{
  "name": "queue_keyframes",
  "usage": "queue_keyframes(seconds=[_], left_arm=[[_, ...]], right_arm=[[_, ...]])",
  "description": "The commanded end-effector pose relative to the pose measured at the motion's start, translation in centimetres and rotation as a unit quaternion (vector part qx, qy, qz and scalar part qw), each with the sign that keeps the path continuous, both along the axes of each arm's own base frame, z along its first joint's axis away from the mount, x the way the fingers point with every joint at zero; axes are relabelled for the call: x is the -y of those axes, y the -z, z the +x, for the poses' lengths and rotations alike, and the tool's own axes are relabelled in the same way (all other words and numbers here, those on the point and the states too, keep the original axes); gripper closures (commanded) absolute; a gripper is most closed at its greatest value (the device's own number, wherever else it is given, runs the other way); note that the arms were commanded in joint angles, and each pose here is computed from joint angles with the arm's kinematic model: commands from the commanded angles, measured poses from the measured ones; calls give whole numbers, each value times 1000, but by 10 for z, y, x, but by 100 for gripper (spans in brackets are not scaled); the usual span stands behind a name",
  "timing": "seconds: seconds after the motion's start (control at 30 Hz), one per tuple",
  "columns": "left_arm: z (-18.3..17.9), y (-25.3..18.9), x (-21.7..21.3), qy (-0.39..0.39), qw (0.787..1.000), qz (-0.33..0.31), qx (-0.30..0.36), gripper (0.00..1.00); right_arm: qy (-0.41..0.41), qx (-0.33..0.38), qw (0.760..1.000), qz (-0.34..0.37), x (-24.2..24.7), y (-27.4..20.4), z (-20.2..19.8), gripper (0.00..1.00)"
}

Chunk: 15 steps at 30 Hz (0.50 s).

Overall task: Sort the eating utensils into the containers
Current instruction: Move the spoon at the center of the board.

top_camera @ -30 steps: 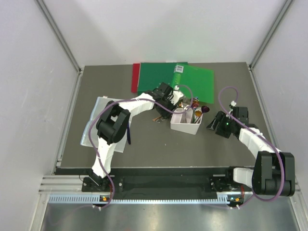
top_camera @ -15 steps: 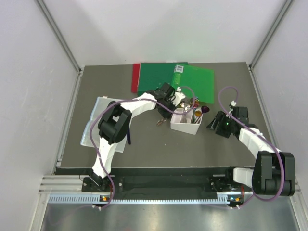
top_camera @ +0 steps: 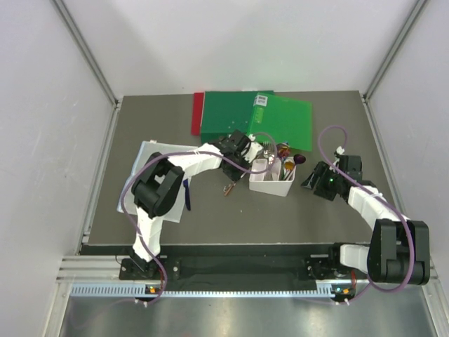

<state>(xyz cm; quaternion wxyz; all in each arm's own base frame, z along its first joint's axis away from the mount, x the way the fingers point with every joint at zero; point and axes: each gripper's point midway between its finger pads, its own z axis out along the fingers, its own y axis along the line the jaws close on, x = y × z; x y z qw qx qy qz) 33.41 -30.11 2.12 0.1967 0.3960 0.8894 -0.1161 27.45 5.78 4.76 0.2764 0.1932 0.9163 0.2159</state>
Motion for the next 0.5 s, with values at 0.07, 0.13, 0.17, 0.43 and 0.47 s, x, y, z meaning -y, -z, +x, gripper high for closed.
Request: queue_keyframes(seconds=[0.07,0.13,0.17,0.43,0.47], left_arm=[[-82,33,-69,-73,983,113,-125,90],[-93,32,-81,-90,978,130,-138,91],[-97,28,-84,-94,977,132,-140,91],[-116,10,-95,-156,974,127,-107,62],[-110,-4,-92,-160,978,106,-82,60]], right_arm=[[7,33,999,-2,5,-16,16,37],[6,32,999,-3,5,-16,16,37],[7,31,1000,-2,5,-15,16,37],[6,30,1000,3,4,-13,17,38],[6,31,1000,2,4,-14,18,38]])
